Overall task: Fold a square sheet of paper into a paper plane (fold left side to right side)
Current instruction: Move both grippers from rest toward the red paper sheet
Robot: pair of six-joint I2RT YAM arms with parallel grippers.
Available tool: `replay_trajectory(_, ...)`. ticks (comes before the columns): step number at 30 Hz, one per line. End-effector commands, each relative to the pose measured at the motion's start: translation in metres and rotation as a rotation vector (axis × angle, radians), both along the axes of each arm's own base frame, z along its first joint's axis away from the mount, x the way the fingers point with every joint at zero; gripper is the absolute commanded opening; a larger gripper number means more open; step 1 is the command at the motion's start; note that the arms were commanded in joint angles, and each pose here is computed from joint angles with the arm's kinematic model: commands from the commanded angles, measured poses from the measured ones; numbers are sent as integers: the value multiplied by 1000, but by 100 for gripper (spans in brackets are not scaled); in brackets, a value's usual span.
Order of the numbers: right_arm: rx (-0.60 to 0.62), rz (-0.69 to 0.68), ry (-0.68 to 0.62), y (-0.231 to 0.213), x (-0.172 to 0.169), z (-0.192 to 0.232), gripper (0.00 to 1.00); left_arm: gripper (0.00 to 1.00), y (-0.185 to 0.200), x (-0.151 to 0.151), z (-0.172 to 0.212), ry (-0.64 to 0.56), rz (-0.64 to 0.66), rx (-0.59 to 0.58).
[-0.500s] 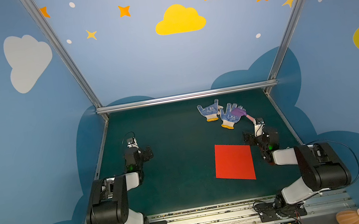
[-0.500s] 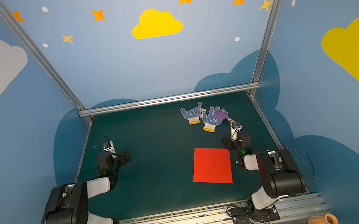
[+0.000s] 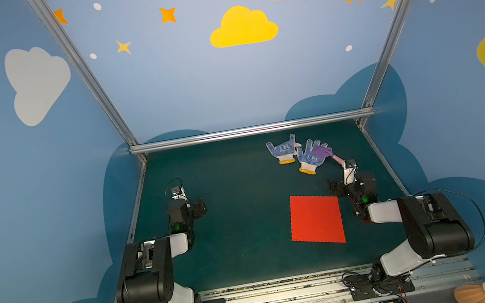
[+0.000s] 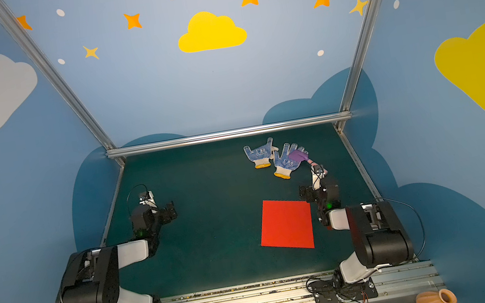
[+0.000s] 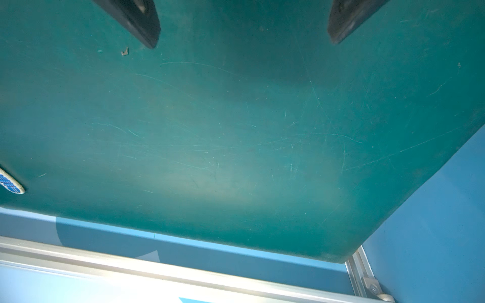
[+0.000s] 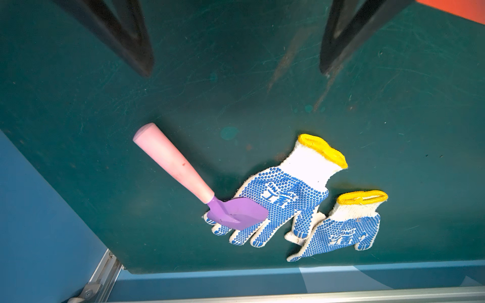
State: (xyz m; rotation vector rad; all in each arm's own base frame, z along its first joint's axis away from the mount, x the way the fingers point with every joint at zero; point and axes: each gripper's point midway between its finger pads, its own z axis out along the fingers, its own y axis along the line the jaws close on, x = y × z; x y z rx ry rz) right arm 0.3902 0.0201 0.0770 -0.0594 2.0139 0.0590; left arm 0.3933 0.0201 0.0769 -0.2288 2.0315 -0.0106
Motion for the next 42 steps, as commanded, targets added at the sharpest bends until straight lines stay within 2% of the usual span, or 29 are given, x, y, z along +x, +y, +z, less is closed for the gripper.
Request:
replay_trajectory(1, 1, 8, -34, 2, 5, 13, 97, 100, 0, 0, 3, -6, -6, 4)
replay_trajectory(18, 8, 7, -31, 0, 5, 13, 97, 100, 0, 1, 2, 1, -5, 3)
replay_trajectory(21, 19, -97, -42, -15, 7, 22, 97, 100, 0, 1, 3, -5, -3, 2)
replay_trajectory(24, 7, -213, 46, -33, 11, 38, 97, 100, 2, 2, 9, -14, 16, -7)
replay_trajectory(25, 12, -234, 79, -36, 12, 44, 97, 100, 2, 2, 12, 15, 8, 8)
replay_trajectory(29, 156, -251, 197, -25, 15, 70, 97, 100, 11, 4, 35, 89, 73, 5)
replay_trajectory(30, 237, -284, 214, -23, 15, 73, 97, 100, 10, 2, 40, 103, 81, -16)
replay_trajectory(32, 406, -354, 331, -18, 4, 68, 97, 100, 3, -1, 50, 138, 69, -69)
replay_trajectory(34, 544, -204, 408, 9, 3, 70, 97, 100, -6, -5, 63, 161, 65, -141)
replay_trajectory(37, 648, -11, 478, 51, -10, 68, 97, 100, -21, -10, 77, 179, 60, -240)
replay_trajectory(42, 589, 99, 594, 98, -58, 42, 94, 100, -58, -31, 84, 265, 44, -373)
